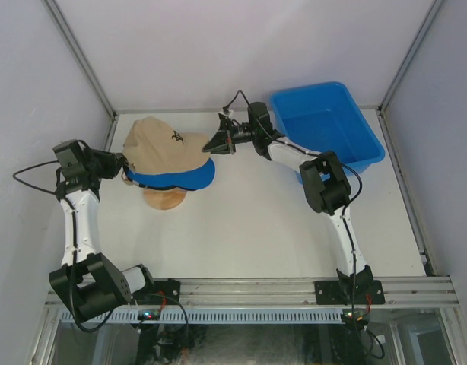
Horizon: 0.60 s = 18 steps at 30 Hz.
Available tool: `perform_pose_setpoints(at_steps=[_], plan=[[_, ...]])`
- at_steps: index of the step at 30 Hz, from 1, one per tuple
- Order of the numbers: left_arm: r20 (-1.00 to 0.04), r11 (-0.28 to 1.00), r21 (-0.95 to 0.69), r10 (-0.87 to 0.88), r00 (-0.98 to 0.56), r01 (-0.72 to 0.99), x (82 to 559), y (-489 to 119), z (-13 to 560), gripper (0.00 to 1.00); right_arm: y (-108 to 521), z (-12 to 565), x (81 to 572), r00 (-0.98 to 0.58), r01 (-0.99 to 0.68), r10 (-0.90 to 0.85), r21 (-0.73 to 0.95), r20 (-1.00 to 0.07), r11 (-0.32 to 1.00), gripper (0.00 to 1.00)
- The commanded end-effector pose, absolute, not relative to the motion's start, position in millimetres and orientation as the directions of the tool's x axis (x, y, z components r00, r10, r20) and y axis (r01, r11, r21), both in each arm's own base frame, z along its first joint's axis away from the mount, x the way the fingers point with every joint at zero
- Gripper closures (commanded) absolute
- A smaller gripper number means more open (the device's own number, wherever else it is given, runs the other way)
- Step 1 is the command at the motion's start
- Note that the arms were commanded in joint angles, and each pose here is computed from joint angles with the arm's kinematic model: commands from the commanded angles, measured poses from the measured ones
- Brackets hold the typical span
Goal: Stack the hats
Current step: Stack the hat on the hat.
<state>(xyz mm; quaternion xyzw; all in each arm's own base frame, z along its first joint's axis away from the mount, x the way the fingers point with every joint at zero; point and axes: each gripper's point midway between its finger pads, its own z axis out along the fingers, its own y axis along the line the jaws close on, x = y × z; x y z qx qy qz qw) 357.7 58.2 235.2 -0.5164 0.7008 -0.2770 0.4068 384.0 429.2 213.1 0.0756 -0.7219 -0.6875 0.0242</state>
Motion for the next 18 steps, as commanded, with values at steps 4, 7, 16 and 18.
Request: perform_pose_setpoints(at_steps=[4, 7, 16, 18], plan=[[-0.298, 0.358, -0.821, -0.933, -0.201, -0.445, 348, 47, 254, 0.82, 432, 213, 392, -0.987, -0.091, -0.133, 0.995, -0.085, 0.045, 1.0], [-0.287, 0.337, -0.862, -0.94, -0.183, -0.38, 351, 45, 268, 0.86, 431, 210, 393, -0.988, -0.089, -0.131, 0.995, -0.082, 0.049, 1.0], [-0.266, 0.29, -0.91, -0.957, -0.119, -0.296, 351, 46, 297, 0.72, 430, 211, 397, -0.988, -0.092, -0.128, 0.994, -0.084, 0.059, 1.0], [-0.255, 0.276, -0.926, -0.96, -0.113, -0.257, 353, 44, 303, 0.68, 429, 210, 397, -0.988, -0.09, -0.127, 0.994, -0.082, 0.061, 1.0]])
